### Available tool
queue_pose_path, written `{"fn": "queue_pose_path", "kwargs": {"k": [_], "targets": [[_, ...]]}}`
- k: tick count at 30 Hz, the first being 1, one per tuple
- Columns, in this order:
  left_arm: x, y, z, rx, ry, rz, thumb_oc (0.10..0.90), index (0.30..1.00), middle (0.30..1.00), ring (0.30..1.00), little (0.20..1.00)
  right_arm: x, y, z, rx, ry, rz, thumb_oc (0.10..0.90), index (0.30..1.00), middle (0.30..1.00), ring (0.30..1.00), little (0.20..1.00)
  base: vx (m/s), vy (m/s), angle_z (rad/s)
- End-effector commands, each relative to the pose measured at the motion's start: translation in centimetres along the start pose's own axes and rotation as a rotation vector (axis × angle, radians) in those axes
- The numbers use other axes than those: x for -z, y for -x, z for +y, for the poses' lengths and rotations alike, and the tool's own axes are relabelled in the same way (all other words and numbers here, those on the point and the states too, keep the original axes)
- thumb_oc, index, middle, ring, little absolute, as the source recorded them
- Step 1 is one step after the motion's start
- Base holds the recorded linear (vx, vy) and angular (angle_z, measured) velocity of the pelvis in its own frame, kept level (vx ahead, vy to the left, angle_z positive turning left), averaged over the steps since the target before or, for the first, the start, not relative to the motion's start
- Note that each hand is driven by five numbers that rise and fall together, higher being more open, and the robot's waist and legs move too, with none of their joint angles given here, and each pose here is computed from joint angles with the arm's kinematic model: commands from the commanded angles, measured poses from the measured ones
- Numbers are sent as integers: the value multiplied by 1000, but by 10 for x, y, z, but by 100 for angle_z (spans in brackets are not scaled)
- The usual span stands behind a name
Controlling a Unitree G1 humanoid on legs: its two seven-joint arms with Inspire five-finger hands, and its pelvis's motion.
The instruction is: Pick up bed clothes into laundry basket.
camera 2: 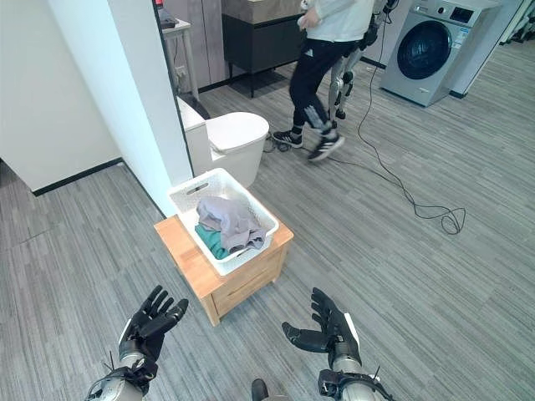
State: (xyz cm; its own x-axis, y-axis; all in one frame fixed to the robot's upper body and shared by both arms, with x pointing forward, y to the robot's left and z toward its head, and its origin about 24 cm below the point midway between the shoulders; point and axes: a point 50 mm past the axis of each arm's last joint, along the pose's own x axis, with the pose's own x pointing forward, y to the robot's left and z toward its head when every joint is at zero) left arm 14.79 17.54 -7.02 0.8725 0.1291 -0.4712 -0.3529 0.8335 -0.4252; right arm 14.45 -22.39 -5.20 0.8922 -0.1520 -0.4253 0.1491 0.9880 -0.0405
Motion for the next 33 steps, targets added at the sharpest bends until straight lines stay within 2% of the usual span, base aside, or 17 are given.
{"fn": "queue_pose_path", "kwargs": {"k": [1, 33], "targets": [[-43, -10, -27, 138, -42, -230, 800, 900, 900, 900, 900, -52, -5, 7, -16, -43, -288, 800, 900, 900, 900, 900, 0, 0, 0], [-29, -14, -21, 112, -110, -162, 800, 900, 900, 900, 900, -31, -12, 3, 10, 8, -181, 800, 900, 900, 900, 900, 0, 0, 0]]}}
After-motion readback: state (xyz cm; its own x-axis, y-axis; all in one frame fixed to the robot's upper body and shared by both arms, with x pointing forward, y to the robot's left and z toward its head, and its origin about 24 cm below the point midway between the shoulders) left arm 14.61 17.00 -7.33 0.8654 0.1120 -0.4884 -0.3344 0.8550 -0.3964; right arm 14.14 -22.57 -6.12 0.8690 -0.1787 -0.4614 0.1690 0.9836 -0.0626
